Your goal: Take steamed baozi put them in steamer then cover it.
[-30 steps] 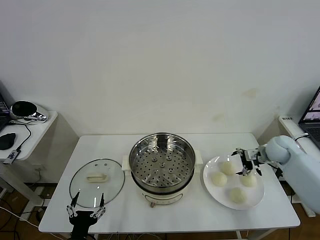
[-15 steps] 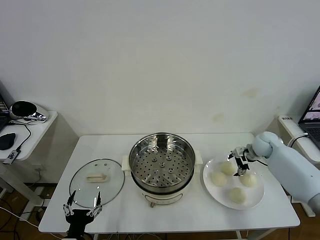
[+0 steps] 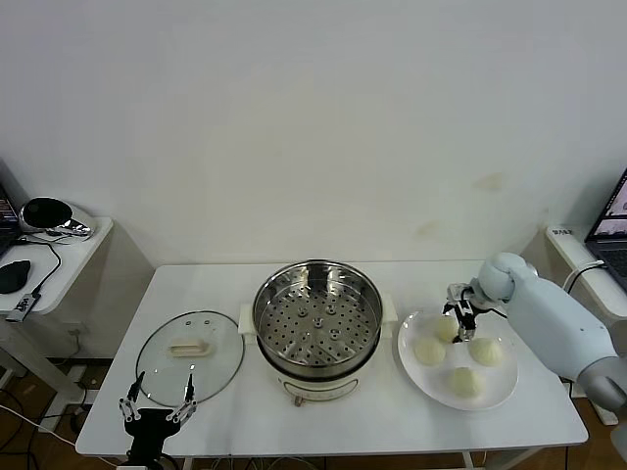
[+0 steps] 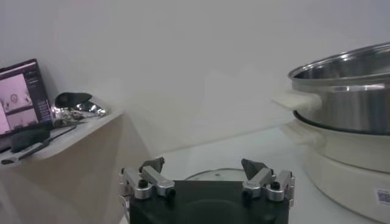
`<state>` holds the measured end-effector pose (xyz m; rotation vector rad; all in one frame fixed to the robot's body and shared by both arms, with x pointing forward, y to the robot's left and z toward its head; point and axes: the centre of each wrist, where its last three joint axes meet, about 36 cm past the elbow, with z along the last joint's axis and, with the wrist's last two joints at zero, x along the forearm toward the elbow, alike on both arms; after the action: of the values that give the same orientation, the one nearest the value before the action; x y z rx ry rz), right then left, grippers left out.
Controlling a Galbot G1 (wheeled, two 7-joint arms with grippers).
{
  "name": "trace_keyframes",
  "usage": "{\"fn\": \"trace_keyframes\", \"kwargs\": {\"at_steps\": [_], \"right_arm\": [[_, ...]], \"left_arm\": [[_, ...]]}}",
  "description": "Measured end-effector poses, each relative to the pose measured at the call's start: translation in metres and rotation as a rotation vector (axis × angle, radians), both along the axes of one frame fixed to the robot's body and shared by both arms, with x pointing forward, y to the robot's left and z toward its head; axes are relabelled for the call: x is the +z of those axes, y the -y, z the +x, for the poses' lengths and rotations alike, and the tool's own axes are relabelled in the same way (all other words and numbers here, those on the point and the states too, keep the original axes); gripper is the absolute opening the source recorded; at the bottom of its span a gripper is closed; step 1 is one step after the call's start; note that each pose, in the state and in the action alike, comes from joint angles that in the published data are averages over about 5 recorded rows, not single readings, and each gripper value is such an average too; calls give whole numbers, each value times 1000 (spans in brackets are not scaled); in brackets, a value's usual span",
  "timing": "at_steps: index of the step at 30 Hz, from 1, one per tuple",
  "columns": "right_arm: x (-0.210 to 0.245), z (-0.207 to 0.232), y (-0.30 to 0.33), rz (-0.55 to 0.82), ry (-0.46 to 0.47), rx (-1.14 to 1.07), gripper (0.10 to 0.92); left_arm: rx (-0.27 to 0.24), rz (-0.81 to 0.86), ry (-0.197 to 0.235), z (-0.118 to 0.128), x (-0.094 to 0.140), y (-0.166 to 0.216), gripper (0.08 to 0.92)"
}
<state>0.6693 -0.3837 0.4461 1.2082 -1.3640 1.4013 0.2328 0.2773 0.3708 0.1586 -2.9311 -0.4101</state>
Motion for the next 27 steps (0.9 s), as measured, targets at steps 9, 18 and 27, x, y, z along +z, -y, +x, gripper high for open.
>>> {"fn": "trace_keyframes", "kwargs": {"at_steps": [9, 18, 27], "right_arm": [[19, -1, 0, 2, -6, 12, 617], [94, -8, 4, 46, 54, 58, 619], [191, -2, -30, 140, 165, 183, 619]], "left_arm": [[-1, -1, 1, -1, 2, 0, 823], [-9, -19, 0, -1, 4, 0, 823], [-16, -41, 8, 2, 6, -1, 823]]}}
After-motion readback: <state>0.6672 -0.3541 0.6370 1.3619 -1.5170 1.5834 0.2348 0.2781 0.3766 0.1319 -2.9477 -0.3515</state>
